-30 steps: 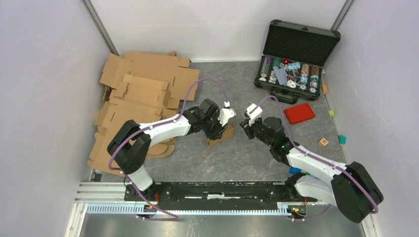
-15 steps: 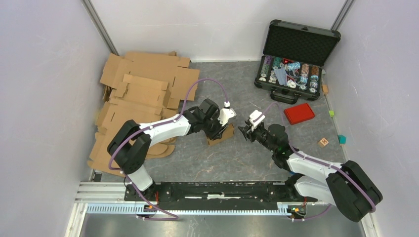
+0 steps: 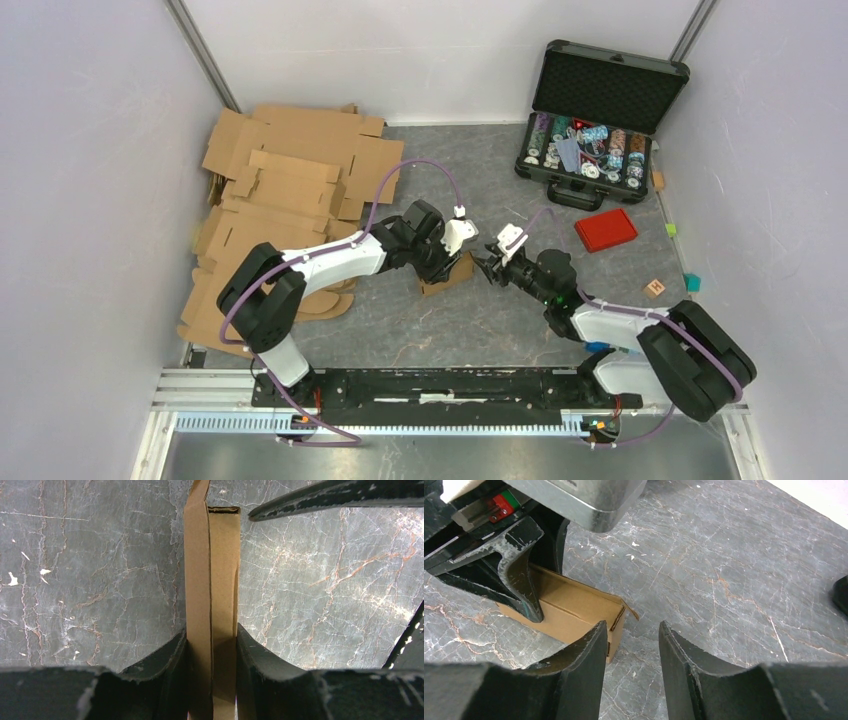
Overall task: Fold the paper box
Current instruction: Close the paper box at the center of the board.
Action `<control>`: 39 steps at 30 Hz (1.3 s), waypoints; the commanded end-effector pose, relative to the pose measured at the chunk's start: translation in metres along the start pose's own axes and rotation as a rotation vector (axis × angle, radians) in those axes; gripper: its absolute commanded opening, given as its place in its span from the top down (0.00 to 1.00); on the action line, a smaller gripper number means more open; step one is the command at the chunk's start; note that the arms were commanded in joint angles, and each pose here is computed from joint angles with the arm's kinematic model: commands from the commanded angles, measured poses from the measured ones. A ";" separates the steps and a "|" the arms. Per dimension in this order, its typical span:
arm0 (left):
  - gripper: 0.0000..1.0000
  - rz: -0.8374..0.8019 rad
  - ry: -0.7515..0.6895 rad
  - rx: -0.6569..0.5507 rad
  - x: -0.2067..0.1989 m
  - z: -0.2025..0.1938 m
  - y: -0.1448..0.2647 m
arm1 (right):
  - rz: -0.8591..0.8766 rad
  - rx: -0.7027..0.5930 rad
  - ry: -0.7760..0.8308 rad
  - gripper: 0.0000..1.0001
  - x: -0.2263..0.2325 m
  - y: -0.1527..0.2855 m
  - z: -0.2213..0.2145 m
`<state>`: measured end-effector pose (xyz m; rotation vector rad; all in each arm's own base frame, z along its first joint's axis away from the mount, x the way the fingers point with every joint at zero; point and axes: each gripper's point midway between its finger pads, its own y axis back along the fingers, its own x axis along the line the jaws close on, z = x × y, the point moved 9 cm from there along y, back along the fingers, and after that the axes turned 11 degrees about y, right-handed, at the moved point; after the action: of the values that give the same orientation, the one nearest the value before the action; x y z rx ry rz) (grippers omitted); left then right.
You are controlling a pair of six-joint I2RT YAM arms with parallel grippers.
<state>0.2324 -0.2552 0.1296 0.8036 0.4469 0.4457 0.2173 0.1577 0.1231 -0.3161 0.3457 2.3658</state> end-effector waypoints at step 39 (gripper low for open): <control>0.75 -0.025 -0.018 0.012 -0.002 0.004 -0.002 | 0.132 0.107 -0.082 0.65 -0.004 -0.023 0.013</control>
<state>0.2314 -0.2551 0.1296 0.8130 0.4547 0.4396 0.2319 0.1782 0.1311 -0.1777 0.4337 2.5055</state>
